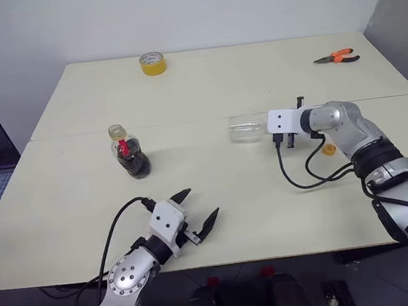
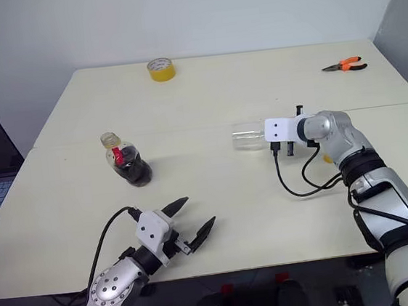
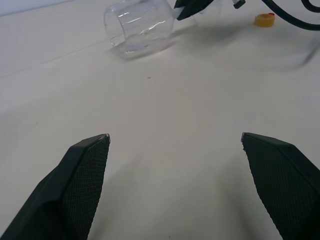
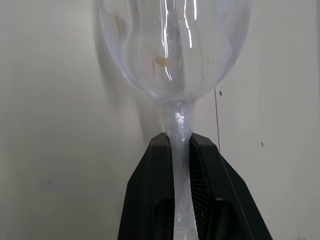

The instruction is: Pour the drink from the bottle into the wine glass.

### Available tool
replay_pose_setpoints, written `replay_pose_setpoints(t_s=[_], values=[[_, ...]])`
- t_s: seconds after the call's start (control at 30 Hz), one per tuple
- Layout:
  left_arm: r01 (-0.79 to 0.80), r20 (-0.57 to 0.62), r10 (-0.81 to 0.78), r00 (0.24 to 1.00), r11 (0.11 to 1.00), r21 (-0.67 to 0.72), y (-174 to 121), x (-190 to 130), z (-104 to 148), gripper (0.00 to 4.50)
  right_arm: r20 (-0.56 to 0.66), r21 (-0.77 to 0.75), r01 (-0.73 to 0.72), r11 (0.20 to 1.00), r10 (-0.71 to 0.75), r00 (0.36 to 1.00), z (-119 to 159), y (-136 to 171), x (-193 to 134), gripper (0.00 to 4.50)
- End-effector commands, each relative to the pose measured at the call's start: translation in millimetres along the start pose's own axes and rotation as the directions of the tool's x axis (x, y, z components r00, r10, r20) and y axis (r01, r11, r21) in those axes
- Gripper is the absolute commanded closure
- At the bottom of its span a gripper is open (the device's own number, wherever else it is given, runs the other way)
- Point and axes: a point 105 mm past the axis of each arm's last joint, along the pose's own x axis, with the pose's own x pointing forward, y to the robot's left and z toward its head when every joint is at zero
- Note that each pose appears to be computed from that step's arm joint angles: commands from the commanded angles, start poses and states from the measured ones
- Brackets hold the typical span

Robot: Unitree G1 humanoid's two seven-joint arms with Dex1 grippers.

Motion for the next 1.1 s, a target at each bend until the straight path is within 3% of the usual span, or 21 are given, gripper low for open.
replay_pose_setpoints(t_s=[0.03,0.23,0.47,0.6,0.8,1.1], values=[[0.004,0.032,-0.005,0.999,1.000,0.018,-0.5,1.7,9.0,0.00,0.207,0.174,0.131,0.976,-0.167,0.964,33.0,-29.5,-16.3,4.32],[0.007,0.028,-0.008,1.000,1.000,0.018,0.5,2.2,7.0,0.00,0.378,0.500,0.078,0.862,-0.299,0.876,58.8,-12.4,-22.9,4.32],[0.023,0.027,-0.024,0.999,0.999,0.021,1.1,6.0,6.4,0.00,0.454,0.615,-0.099,0.783,-0.248,0.856,106.0,52.8,-7.2,4.32],[0.025,0.030,-0.026,0.999,0.999,0.023,1.7,6.3,7.0,0.00,0.440,0.680,-0.089,0.728,-0.307,0.844,123.5,58.4,-0.9,4.32],[0.022,0.029,-0.022,0.999,0.999,0.025,2.3,6.1,6.8,0.00,0.382,0.728,-0.017,0.685,-0.386,0.840,120.6,47.4,4.9,4.32],[0.020,0.032,-0.021,0.999,0.999,0.036,3.2,7.1,8.0,0.00,0.297,0.718,0.020,0.696,-0.332,0.895,92.7,61.9,12.2,4.33]])
